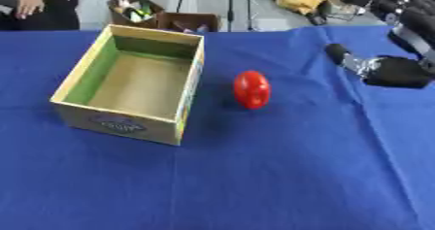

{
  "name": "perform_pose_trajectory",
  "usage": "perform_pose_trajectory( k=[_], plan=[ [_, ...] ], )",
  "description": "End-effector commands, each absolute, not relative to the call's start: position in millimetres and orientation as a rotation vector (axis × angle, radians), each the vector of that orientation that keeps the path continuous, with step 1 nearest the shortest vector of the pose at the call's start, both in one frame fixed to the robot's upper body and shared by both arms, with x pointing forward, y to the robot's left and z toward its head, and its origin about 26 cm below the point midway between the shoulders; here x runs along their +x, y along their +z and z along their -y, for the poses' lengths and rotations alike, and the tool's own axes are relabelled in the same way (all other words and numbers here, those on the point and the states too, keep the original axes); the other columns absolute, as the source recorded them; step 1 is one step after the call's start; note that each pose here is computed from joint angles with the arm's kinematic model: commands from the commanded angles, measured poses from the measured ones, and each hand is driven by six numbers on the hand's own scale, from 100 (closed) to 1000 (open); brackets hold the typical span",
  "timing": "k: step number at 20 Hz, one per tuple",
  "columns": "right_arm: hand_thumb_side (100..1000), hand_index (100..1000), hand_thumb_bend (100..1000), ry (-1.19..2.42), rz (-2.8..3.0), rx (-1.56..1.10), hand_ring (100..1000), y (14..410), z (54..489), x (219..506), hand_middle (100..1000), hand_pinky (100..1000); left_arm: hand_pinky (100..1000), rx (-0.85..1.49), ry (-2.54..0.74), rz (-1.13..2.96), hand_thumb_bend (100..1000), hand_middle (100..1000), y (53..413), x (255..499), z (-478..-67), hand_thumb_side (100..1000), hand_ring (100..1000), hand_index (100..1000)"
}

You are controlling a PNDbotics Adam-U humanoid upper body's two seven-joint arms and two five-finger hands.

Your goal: Pick up objects on the table and place them in the box.

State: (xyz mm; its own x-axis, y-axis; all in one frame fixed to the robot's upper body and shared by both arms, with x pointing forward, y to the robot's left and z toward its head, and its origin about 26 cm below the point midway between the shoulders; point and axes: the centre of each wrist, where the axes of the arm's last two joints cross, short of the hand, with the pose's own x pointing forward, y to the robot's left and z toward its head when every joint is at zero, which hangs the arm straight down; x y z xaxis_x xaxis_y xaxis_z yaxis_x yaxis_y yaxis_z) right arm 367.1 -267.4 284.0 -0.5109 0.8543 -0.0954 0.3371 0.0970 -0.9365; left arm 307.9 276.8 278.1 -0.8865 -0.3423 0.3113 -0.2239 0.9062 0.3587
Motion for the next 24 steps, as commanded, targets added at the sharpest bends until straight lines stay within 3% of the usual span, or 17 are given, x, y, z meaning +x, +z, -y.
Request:
perform_pose_trajectory(
  k=[1,9,14,24],
  plan=[
    [905,1000,327,1.467,1.834,-1.181,902,286,271,379,905,868,590,0.410,-0.478,2.726,100,802,288,304,-275,1000,752,970],
    [780,1000,439,1.641,1.579,-1.023,903,332,268,382,900,868,587,0.399,-0.478,2.734,100,800,290,305,-273,1000,751,969],
    [703,1000,435,1.633,1.557,-0.948,903,340,270,387,915,873,585,0.387,-0.480,2.746,100,799,292,305,-271,1000,751,970],
    [682,1000,444,1.666,1.574,-0.871,901,357,264,393,935,882,583,0.365,-0.475,2.765,100,797,295,305,-268,1000,743,970]
  ],
)
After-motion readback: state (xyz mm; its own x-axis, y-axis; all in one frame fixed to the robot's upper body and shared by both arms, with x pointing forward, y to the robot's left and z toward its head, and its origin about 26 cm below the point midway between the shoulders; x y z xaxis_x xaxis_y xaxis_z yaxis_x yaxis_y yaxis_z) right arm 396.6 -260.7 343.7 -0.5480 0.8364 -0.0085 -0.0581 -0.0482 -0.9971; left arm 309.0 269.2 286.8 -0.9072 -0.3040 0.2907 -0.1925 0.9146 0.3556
